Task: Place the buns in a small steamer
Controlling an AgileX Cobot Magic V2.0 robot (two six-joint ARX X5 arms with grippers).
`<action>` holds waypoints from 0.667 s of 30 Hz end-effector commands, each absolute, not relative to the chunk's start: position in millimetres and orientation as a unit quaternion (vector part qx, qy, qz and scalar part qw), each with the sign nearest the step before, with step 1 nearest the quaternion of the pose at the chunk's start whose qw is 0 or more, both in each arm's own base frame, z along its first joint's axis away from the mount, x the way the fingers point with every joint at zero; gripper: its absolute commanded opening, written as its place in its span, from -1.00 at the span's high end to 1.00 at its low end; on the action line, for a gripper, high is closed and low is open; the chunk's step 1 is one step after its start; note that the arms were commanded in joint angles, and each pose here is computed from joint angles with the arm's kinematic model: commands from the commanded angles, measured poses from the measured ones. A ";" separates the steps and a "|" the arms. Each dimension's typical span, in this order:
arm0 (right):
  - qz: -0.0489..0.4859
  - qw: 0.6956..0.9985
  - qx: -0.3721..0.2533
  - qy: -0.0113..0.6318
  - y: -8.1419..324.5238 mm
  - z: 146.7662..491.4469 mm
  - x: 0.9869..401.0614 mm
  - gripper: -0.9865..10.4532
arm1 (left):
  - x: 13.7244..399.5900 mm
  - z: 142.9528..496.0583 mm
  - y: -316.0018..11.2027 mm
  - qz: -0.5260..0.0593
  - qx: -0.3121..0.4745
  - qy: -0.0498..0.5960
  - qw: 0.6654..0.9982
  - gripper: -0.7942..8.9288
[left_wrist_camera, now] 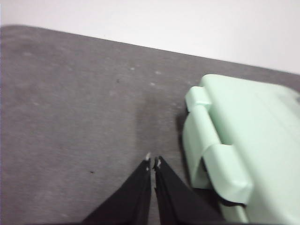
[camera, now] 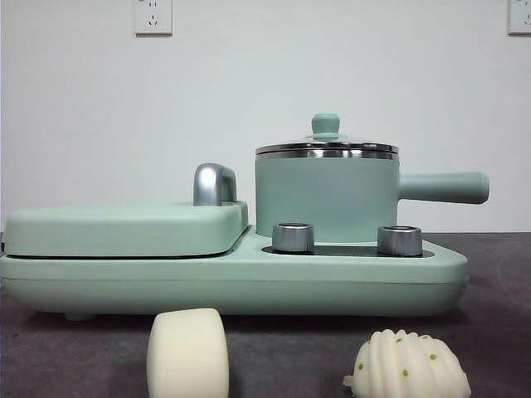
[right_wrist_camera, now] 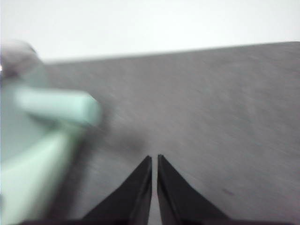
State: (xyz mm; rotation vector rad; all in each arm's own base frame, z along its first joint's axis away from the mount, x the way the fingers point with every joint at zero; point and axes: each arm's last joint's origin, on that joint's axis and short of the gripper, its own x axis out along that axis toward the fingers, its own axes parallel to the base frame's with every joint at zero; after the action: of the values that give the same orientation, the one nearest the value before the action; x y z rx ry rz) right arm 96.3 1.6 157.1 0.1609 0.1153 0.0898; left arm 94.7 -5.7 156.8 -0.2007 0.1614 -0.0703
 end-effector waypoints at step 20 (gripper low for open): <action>0.231 0.942 0.217 0.109 14.9 302.1 62.9 0.81 | 95.4 314.6 -16.6 -0.158 -0.102 0.127 0.974 0.80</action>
State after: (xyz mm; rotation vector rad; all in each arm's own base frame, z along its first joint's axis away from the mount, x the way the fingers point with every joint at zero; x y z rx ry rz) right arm 64.4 14.1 293.7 0.4824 0.2343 0.4392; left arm 94.3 -15.7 308.8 -0.2270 0.2597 -0.2919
